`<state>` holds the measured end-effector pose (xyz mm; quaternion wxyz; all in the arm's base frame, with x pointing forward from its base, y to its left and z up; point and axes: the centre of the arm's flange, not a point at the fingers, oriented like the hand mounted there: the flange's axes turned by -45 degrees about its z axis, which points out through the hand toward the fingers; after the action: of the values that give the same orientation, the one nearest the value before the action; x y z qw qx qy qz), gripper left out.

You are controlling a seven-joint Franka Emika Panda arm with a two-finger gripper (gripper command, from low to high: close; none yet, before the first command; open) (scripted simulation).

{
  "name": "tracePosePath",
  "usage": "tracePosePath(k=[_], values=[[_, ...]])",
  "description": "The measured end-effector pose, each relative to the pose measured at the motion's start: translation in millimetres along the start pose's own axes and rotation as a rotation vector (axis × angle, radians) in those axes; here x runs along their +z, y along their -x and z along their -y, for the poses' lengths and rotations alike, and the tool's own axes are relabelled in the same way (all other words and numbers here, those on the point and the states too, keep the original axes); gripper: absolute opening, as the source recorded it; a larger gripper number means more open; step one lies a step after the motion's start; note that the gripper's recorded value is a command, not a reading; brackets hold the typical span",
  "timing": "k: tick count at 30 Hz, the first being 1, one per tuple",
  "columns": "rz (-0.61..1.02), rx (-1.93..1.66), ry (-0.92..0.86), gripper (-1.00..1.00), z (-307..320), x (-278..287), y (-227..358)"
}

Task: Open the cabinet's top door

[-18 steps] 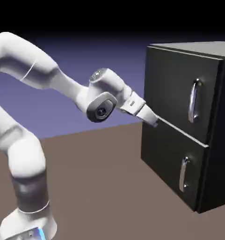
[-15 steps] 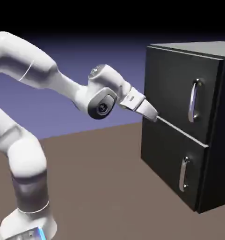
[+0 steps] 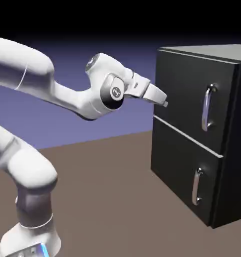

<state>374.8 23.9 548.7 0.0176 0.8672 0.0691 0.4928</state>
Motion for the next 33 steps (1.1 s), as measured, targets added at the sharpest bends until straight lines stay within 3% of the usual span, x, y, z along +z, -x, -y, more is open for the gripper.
tracePosePath(k=[17,33], values=[[-0.212,0.011,0.038,1.0,-36,-17,-10],[-0.407,0.068,0.058,1.0,-90,19,10]])
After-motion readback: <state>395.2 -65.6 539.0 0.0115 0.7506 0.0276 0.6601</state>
